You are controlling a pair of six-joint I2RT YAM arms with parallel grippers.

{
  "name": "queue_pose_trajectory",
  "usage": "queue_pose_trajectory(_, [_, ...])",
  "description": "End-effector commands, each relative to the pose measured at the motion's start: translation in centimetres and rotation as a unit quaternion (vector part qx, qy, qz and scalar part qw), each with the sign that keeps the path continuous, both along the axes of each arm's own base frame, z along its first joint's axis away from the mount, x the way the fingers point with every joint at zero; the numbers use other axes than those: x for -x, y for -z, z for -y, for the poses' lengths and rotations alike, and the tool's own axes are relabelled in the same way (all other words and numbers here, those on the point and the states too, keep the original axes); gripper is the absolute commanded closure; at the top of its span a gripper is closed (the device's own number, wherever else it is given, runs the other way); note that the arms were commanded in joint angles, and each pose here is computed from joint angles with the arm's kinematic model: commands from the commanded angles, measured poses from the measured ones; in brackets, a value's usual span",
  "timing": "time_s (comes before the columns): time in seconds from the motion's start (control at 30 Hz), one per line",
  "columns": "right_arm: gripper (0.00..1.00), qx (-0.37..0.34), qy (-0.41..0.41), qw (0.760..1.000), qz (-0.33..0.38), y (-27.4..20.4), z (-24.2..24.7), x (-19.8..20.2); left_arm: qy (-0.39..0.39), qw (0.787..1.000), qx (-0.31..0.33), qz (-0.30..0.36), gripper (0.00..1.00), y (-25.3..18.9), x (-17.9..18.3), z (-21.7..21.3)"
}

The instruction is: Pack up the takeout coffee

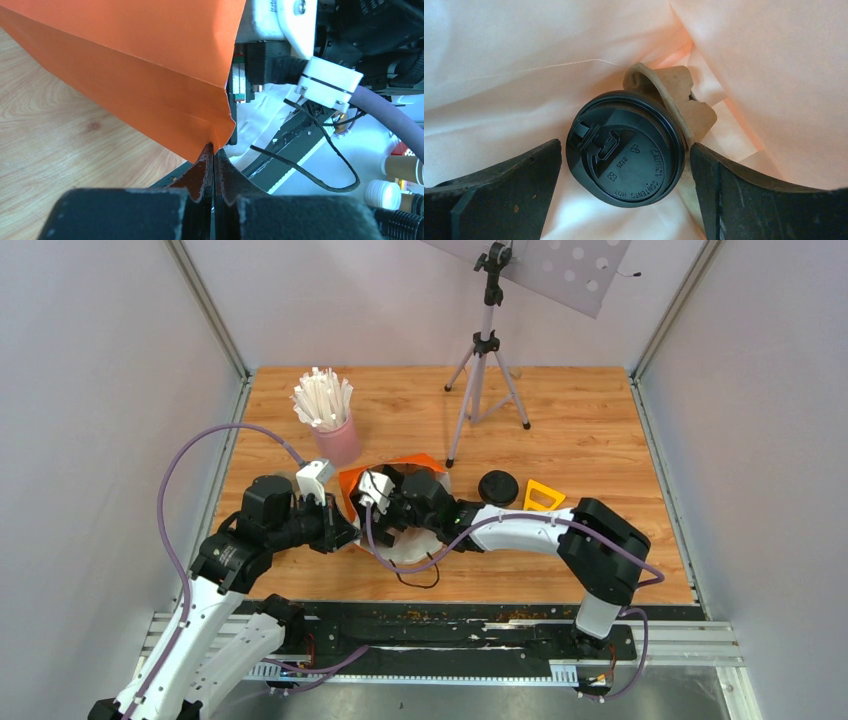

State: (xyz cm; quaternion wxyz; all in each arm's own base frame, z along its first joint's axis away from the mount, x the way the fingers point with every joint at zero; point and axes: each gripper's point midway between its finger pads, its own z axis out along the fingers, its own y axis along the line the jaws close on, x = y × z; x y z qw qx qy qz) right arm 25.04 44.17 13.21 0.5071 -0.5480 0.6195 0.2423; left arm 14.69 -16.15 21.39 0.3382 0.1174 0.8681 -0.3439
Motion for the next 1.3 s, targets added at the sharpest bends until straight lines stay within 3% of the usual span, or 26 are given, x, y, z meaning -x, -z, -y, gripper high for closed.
queue_pose_trajectory(0.0, [0.00,-0.060,0.064,0.996,-0.034,-1.8,-1.4,-1.1,0.016,0.999,0.017,0.022,0.98,-1.3,-0.2,0.6])
queue_pose_trajectory(0.2, [0.00,-0.052,0.132,0.989,-0.036,-0.3,-0.8,-2.6,0.020,0.999,0.016,0.021,0.98,-1.2,-0.1,0.6])
queue_pose_trajectory(0.4, [0.01,-0.064,0.150,0.986,-0.043,-0.2,-1.1,-3.0,0.022,0.999,0.016,0.019,0.98,-1.1,0.0,0.6])
queue_pose_trajectory(0.8, [0.24,-0.073,0.162,0.984,-0.028,-1.1,0.0,-3.0,0.020,1.000,0.010,0.021,0.98,-1.1,-0.2,0.6])
queue_pose_trajectory(1.27, [0.32,-0.056,0.109,0.992,-0.020,-2.9,0.7,-1.1,0.004,1.000,-0.005,0.030,0.96,-1.4,-1.2,0.2])
